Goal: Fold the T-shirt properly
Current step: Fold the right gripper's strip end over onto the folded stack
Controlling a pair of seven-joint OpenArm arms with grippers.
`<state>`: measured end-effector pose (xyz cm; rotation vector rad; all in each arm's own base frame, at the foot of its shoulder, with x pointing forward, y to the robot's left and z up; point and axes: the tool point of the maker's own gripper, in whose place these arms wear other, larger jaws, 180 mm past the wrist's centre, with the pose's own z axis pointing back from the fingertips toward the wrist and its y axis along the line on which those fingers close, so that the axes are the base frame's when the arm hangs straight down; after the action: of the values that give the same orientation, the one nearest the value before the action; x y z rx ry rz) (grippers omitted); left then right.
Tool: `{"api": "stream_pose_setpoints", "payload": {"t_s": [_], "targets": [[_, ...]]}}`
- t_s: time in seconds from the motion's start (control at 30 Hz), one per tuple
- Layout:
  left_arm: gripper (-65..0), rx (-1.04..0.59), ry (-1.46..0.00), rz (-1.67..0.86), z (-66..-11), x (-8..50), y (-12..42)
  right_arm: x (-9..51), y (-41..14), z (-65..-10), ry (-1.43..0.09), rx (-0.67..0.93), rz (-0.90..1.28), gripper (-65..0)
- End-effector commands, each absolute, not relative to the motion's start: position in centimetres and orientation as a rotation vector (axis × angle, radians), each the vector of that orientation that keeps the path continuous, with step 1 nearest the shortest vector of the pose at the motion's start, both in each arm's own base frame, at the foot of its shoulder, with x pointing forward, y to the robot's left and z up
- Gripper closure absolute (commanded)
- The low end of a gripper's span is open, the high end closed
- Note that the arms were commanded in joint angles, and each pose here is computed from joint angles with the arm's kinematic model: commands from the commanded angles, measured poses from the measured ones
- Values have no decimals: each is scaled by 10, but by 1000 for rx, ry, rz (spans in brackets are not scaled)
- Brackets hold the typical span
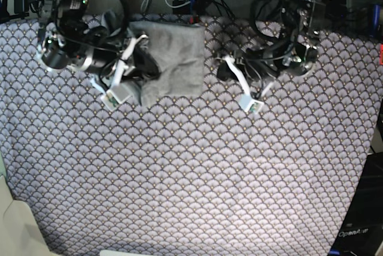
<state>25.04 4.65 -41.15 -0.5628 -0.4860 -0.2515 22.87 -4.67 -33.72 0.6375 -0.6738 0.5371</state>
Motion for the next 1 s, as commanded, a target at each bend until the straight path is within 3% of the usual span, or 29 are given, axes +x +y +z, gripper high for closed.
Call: {"api": "stream_pose_setpoints", "payload": {"t_s": [0.0, 0.3, 0.57, 0.87, 0.97], "targets": [[0, -571, -524, -260, -402, 259, 46, 237, -35, -320, -739, 681, 553, 0], [0, -584, -521, -256, -403, 256, 42, 231, 17, -307, -745, 788, 652, 0], [0, -577, -518, -257, -403, 256, 46, 229, 24, -324, -686, 828, 617, -6], [0, -578, -514, -254, -405, 253, 46, 234, 24, -339, -637, 842, 595, -243], [0, -573, -512, -258, -405, 253, 46, 236, 26, -335, -645, 846, 604, -277]]}}
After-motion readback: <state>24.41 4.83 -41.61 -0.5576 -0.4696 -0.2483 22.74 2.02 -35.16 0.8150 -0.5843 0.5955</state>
